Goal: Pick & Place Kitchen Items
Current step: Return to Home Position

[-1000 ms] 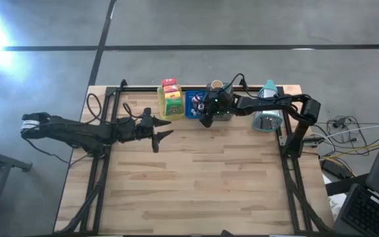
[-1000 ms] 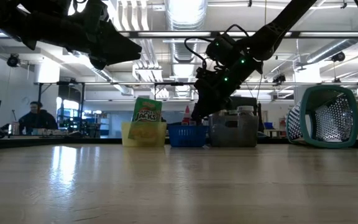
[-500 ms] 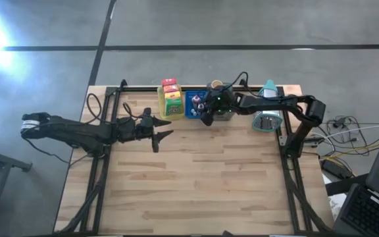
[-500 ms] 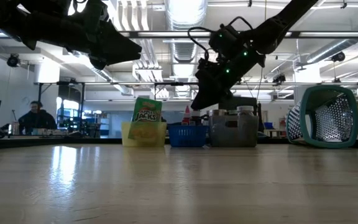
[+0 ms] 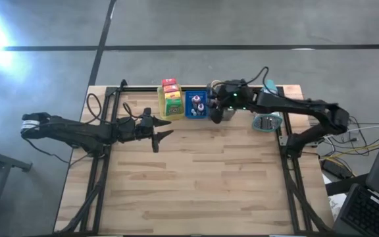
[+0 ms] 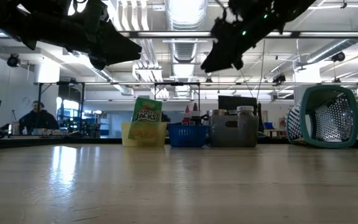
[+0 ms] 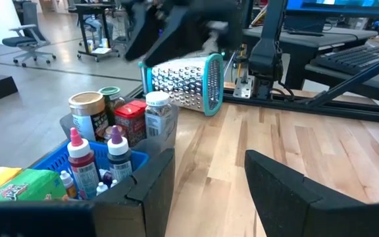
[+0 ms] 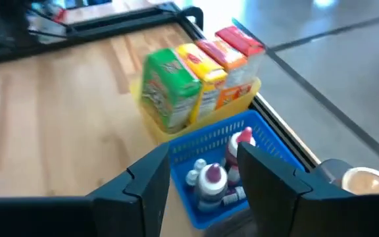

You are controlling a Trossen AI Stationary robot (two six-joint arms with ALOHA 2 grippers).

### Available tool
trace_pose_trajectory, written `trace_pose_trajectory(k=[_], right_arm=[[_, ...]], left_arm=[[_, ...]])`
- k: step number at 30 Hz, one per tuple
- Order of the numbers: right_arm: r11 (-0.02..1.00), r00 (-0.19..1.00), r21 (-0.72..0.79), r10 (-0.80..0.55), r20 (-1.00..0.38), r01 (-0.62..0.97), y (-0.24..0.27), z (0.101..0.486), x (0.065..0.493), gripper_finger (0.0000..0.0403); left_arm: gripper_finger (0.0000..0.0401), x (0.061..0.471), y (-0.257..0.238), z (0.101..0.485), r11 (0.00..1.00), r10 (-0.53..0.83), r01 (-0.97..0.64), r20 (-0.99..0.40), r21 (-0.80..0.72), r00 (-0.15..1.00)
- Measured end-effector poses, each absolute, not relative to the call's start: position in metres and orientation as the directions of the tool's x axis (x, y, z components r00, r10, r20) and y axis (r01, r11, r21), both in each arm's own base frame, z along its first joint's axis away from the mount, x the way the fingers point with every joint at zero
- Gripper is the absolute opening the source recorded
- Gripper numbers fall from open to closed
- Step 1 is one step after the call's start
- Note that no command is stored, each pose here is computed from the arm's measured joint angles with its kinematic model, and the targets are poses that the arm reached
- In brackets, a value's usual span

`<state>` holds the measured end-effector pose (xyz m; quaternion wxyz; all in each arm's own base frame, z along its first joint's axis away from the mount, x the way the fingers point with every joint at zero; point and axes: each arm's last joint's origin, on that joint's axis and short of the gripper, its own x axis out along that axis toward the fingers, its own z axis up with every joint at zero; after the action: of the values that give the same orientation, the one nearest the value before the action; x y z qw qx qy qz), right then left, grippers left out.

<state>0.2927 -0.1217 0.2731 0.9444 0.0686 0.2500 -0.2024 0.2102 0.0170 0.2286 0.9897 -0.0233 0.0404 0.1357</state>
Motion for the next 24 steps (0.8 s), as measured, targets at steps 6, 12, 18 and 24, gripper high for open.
trace_pose_trajectory(k=[6, 12, 18, 24], right_arm=[[0.933, 0.841, 0.032, -0.308, -0.445, 0.358, -0.093, 0.306, 0.271, 0.0178], [0.954, 0.881, 0.038, -0.258, -0.396, 0.297, -0.069, 0.329, 0.251, 0.0164], [0.976, 0.884, 0.053, -0.170, -0.435, 0.213, -0.041, 0.330, 0.238, 0.0120], [0.992, 0.890, 0.058, -0.073, -0.450, 0.110, -0.013, 0.321, 0.228, 0.0034]], left_arm=[[0.0190, 0.210, 0.017, 0.229, 0.959, 0.267, -0.273, -0.084, -0.081, 0.960], [0.0190, 0.206, 0.015, 0.240, 0.974, 0.199, -0.197, 0.000, -0.107, 0.980], [0.0154, 0.194, 0.008, 0.254, 0.990, 0.101, -0.093, 0.062, -0.110, 0.993], [0.0039, 0.181, -0.002, 0.259, 0.993, 0.017, -0.011, 0.045, -0.117, 0.999]])
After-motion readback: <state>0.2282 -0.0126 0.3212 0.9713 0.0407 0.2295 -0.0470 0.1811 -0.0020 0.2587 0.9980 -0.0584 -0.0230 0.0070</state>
